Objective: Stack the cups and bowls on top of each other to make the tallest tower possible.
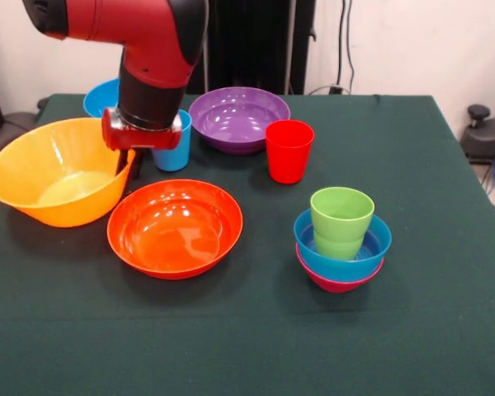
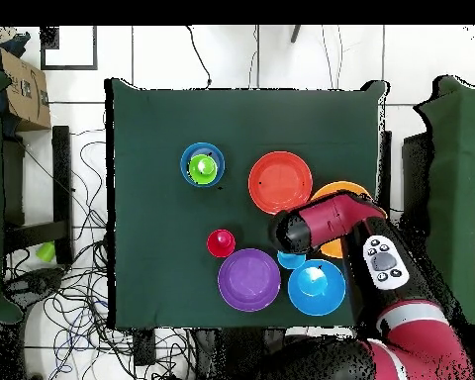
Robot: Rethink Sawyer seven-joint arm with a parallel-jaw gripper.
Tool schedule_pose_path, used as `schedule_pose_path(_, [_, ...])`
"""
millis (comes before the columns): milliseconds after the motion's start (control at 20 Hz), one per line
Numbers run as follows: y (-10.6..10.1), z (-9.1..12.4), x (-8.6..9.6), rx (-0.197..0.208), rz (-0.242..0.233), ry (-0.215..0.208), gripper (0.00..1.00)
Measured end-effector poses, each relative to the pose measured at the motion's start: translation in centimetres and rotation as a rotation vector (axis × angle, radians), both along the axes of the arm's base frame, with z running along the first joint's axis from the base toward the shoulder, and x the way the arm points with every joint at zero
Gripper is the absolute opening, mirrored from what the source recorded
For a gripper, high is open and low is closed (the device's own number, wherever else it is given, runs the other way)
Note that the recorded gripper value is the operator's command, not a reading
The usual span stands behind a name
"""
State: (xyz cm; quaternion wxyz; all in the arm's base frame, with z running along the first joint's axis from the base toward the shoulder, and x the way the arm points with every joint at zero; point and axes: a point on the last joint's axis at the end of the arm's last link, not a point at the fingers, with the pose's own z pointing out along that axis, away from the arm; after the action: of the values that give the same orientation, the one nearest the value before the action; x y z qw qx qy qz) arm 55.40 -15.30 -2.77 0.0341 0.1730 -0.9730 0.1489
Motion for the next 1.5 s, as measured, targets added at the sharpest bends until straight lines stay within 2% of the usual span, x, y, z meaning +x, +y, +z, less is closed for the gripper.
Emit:
schedule_pose_path(200, [-0.3,1.8,0.6,-0.007,-0.025,-0.012,0.00])
schedule_pose_path(350, [-0.8,4.6,1.3,-0.016,-0.065,-0.027,0.00])
schedule_pose_path(550, [-1.4,7.4,2.1,-0.025,-0.099,-0.049,0.00])
schedule_pose_path(700, [-2.4,10.2,2.6,-0.044,-0.125,-0.069,0.00])
schedule_pose_path(1000, [-3.1,14.7,3.5,-0.072,-0.133,-0.056,0.00])
schedule_pose_path(1300, [-1.7,18.1,4.5,-0.083,-0.127,-0.020,0.00])
schedule_pose_path(1400, [-0.7,19.0,5.1,-0.080,-0.127,-0.010,0.00])
schedule_pose_path(1500, [1.2,19.8,6.1,-0.059,-0.134,0.003,0.00])
